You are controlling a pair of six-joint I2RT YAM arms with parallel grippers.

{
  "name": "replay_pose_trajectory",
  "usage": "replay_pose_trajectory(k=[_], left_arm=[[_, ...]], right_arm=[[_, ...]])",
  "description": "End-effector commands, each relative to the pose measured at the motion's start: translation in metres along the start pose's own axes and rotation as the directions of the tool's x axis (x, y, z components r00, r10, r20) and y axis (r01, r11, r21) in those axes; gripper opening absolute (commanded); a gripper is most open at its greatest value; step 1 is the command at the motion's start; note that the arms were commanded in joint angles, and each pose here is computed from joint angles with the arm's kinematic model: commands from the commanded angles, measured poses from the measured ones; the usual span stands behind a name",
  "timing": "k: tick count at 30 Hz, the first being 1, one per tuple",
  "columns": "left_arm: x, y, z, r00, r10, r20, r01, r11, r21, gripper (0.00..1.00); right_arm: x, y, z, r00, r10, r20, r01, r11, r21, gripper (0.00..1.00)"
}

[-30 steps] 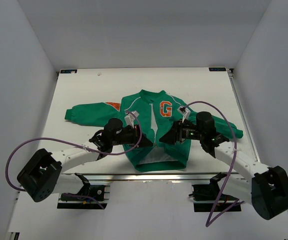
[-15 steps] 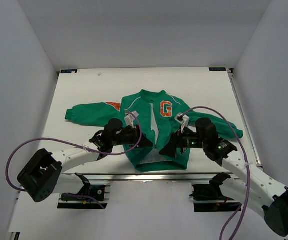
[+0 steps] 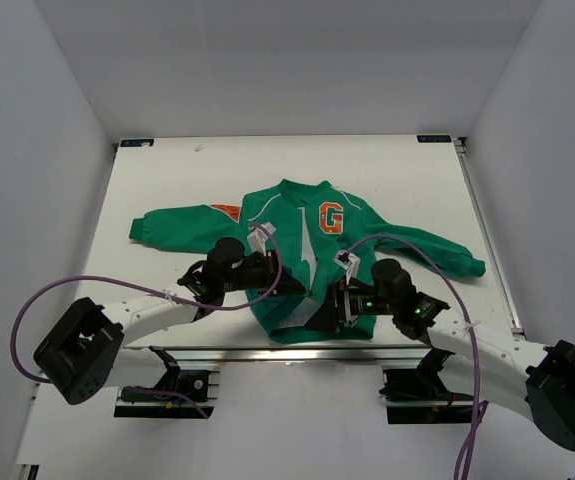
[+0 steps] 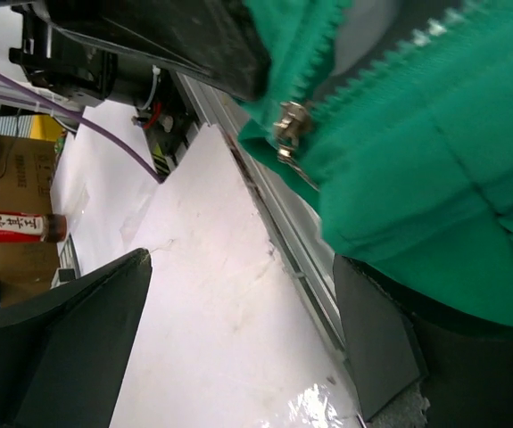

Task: Zip up the jacket

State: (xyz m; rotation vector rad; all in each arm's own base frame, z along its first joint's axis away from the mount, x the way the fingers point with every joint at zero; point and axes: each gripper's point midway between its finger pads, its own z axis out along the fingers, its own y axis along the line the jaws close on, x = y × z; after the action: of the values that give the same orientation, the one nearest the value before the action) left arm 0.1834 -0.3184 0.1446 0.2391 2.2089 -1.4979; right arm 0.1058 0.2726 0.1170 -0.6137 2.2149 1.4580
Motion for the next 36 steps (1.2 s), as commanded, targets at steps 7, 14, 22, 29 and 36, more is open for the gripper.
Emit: replay_pose_trajectory(k=[7, 14, 22, 29, 36], left_arm=[[-0.002, -0.005, -0.004, 0.999, -0.023, 0.027, 0.023, 1.0, 0.014, 0.0], [-0.003, -0.004, -0.005, 0.998, -0.04, 0.039, 0.04, 0.999, 0.006, 0.0], [-0.004, -0.006, -0.005, 0.997, -0.059, 0.044, 0.059, 0.998, 0.006, 0.0], [-0.006, -0.005, -0.004, 0.995, -0.083, 0.052, 0.084, 0.996, -0.003, 0.0], [-0.008, -0.007, -0.005, 0.993, -0.101, 0.067, 0.102, 0.995, -0.001, 0.0]], right_arm=[[-0.039, 0.001, 0.002, 0.972, -0.017, 0.234, 0.01, 0.999, 0.034, 0.85], [-0.041, 0.008, 0.01, 0.973, -0.042, 0.228, 0.048, 0.999, -0.018, 0.79], [-0.036, 0.01, 0.011, 0.975, -0.034, 0.221, 0.04, 0.999, -0.019, 0.77], [-0.031, 0.007, 0.014, 0.981, -0.002, 0.192, 0.006, 1.0, -0.016, 0.75], [-0.02, 0.008, 0.006, 0.975, 0.062, 0.213, -0.057, 0.998, -0.03, 0.78]])
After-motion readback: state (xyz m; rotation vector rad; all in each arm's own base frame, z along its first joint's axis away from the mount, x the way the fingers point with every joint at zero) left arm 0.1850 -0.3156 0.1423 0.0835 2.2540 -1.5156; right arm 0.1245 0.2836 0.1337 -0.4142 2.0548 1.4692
